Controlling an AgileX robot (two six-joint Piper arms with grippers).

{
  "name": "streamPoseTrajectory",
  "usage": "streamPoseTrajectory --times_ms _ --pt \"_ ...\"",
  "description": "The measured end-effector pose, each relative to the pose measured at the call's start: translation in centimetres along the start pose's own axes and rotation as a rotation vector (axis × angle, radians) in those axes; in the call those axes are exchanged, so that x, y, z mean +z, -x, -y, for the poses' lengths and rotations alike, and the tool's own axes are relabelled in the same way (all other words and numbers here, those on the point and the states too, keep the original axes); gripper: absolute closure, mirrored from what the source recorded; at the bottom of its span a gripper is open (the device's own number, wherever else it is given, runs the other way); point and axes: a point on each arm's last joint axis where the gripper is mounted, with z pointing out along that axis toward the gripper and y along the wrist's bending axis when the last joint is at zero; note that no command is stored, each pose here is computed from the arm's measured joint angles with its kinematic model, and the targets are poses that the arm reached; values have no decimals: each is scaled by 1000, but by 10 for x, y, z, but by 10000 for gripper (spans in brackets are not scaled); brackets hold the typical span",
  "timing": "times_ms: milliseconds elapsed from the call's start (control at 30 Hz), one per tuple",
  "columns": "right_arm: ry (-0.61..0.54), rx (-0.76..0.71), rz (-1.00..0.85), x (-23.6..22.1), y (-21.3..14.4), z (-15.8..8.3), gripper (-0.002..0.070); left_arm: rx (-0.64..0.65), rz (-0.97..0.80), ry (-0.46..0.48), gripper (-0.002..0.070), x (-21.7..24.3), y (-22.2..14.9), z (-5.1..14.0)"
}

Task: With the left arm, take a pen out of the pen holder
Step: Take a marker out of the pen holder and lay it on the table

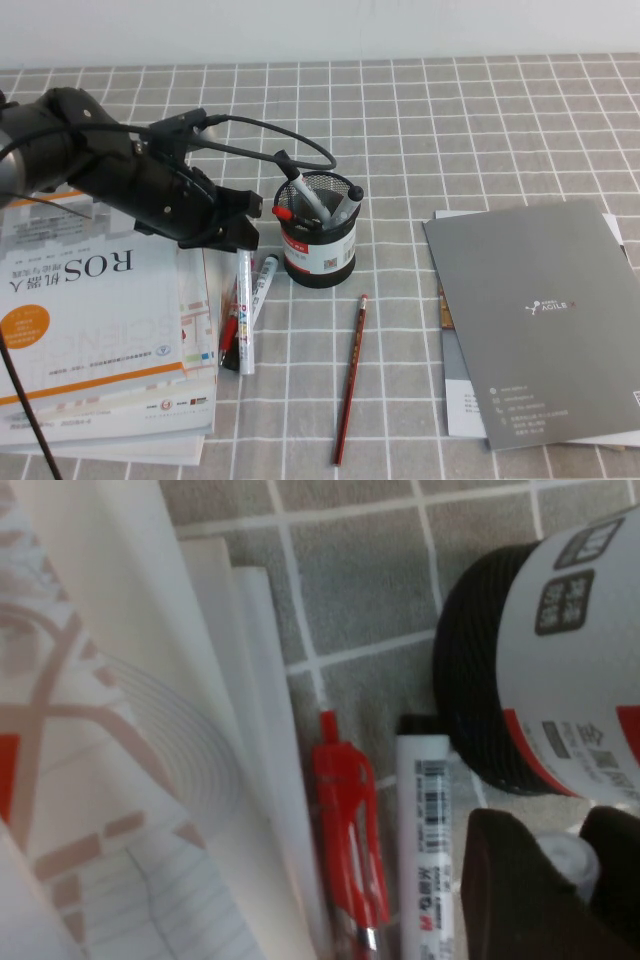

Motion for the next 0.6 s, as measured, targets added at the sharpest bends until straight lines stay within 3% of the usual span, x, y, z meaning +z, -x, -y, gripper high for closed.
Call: streamPoseTrajectory --times_ms 300,600 --pt "0 0 0 0 0 0 689 29 18 26 381 2 2 -3" --pt "0 0 0 0 0 0 689 88 35 64 351 -13 3 1"
